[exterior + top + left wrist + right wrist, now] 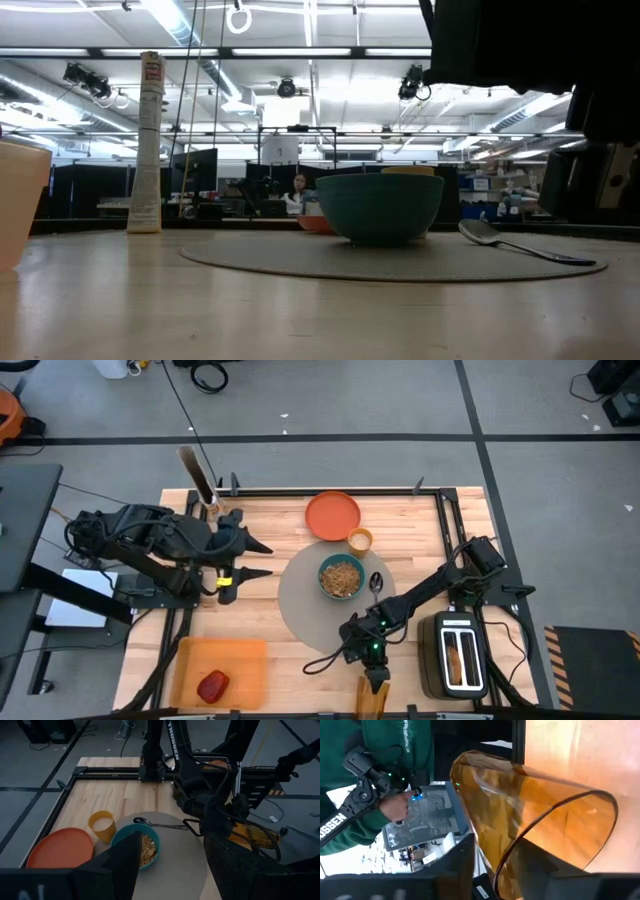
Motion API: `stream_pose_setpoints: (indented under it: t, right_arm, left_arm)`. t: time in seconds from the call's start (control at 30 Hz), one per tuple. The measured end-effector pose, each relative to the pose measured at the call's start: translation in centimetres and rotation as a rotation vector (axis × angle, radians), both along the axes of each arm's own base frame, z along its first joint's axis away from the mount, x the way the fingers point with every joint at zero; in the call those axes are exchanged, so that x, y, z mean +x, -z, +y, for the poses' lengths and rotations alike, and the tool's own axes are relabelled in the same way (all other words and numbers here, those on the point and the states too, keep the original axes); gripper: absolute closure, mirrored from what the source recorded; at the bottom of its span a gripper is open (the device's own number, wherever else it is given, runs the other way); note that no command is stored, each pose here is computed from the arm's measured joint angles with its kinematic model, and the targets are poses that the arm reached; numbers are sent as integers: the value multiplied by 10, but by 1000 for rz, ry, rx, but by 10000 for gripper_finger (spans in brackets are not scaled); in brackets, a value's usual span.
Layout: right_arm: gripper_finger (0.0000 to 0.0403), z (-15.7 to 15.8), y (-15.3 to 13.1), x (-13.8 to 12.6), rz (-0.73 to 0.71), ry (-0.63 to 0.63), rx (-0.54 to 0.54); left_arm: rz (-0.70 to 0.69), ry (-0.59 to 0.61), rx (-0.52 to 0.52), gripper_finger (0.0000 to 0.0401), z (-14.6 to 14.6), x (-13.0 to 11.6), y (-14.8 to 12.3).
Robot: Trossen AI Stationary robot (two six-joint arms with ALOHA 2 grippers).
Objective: Arrange a breakfast setting
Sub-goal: Move the yellow cup to the middle right of the table
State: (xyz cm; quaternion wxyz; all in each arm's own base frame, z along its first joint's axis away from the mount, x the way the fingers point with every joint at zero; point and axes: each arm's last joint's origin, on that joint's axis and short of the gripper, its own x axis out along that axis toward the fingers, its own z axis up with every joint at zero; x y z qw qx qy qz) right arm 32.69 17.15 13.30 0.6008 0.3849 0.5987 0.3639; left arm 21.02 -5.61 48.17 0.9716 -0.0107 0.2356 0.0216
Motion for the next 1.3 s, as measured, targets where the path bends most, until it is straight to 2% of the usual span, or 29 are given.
stream_pose_setpoints:
  t: [0.17,0.2,0.3,0.4,0.53,0.63,0.77,1.0,1.17,1.3]
  right_arm:
    - [379,1,-4,1,-16,-45,54]
    - [386,2,-6,1,-19,-50,63]
    - [381,1,-9,-1,24,-56,85]
    - [384,0,-25,-5,68,-48,114]
    - [387,-4,-67,-16,37,-69,180]
    - [387,-14,-99,-30,19,-38,176]
    - [387,-38,-130,-55,-9,76,66]
    - [387,-94,-162,-100,2,418,-242]
    - [387,-121,-186,-137,40,447,-574]
    - [387,-138,-202,-158,160,367,-820]
  left_arm:
    - [-23,4,-12,180,-2,1,-2]
    - [-29,6,-11,180,-2,1,-3]
    - [-40,9,-11,180,-2,1,-4]
    - [-42,18,10,180,-2,1,-4]
    - [-51,27,25,180,-2,2,-5]
    - [-52,23,36,180,-2,2,-5]
    - [-61,24,55,180,-2,2,-5]
    - [-139,23,118,180,-1,7,-13]
    - [-213,-6,150,180,6,11,-20]
    - [-255,-38,167,180,14,16,-24]
